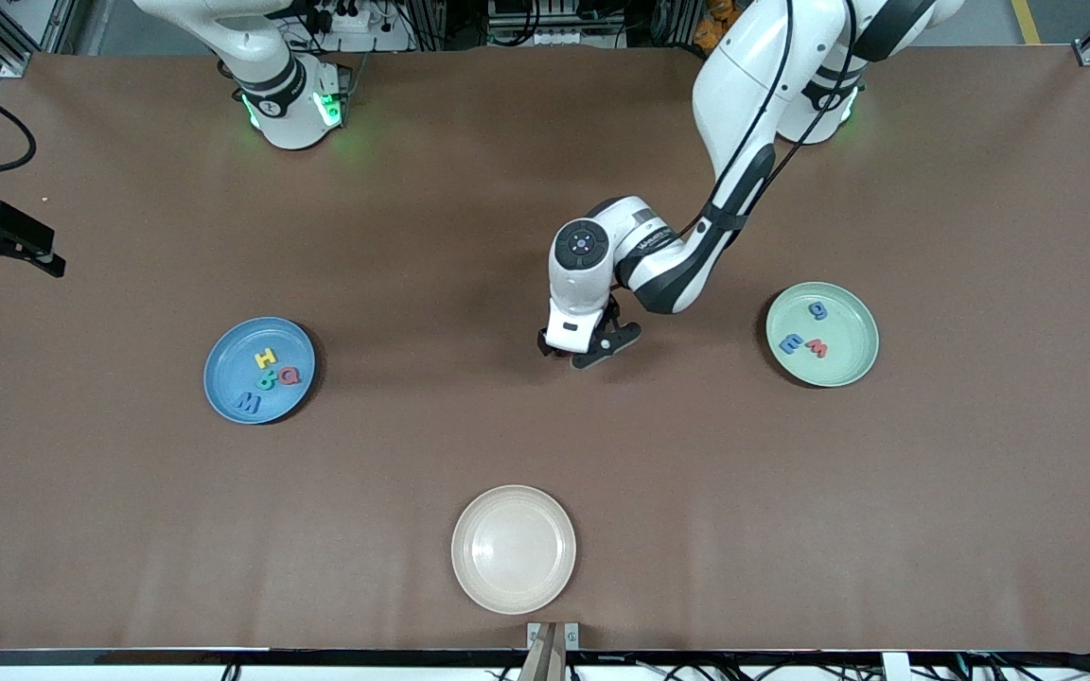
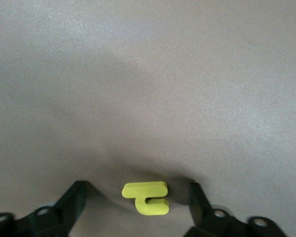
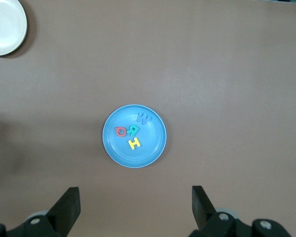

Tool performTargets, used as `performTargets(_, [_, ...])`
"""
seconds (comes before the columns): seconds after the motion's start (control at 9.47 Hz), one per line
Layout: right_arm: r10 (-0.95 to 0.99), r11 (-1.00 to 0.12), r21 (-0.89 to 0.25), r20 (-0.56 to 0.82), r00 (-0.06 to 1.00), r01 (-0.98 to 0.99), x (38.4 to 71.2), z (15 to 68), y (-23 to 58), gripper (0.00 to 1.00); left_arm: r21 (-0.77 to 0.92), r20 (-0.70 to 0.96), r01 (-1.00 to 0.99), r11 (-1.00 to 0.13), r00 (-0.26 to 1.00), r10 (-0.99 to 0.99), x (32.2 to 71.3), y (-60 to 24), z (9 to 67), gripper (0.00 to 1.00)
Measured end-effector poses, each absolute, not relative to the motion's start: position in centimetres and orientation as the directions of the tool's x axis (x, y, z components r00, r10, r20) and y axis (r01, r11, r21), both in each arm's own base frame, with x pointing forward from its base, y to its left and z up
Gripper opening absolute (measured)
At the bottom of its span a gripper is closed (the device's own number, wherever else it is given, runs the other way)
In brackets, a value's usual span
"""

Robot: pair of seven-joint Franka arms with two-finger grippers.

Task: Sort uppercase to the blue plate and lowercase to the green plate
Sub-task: 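Close the left gripper on the yellow u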

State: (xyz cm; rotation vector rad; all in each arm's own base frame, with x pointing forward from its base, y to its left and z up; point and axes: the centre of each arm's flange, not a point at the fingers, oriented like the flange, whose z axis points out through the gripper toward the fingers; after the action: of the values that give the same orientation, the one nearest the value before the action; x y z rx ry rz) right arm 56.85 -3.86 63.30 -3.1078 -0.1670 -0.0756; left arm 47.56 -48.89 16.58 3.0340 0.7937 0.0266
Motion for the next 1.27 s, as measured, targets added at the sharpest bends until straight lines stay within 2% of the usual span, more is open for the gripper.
performTargets(0.32, [0.109,-0.994,-0.026,0.046,0.993,0.111,57.0,63.1,-3.7,1.0,0.012,0.019,0.484,-0.875,0.875,0.484,47.4,-49.4,17.4,0.37])
performTargets(0.74, [0.112,-0.993,-0.026,0.044,0.993,0.113,57.1,63.0,-3.6,1.0,0.013,0.022,0.488,-0.873,0.872,0.488,47.8,-49.2,17.5,0.37])
performTargets(1.06, [0.119,-0.992,-0.026,0.043,0.992,0.12,57.1,62.9,-3.2,1.0,0.014,0.067,0.513,-0.859,0.856,0.512,52.1,-45.5,18.6,0.37])
performTargets(1.27, [0.12,-0.992,-0.026,0.043,0.992,0.121,57.1,62.9,-3.2,1.0,-0.043,0.067,0.472,-0.881,0.881,0.469,54.7,-41.8,20.8,0.37])
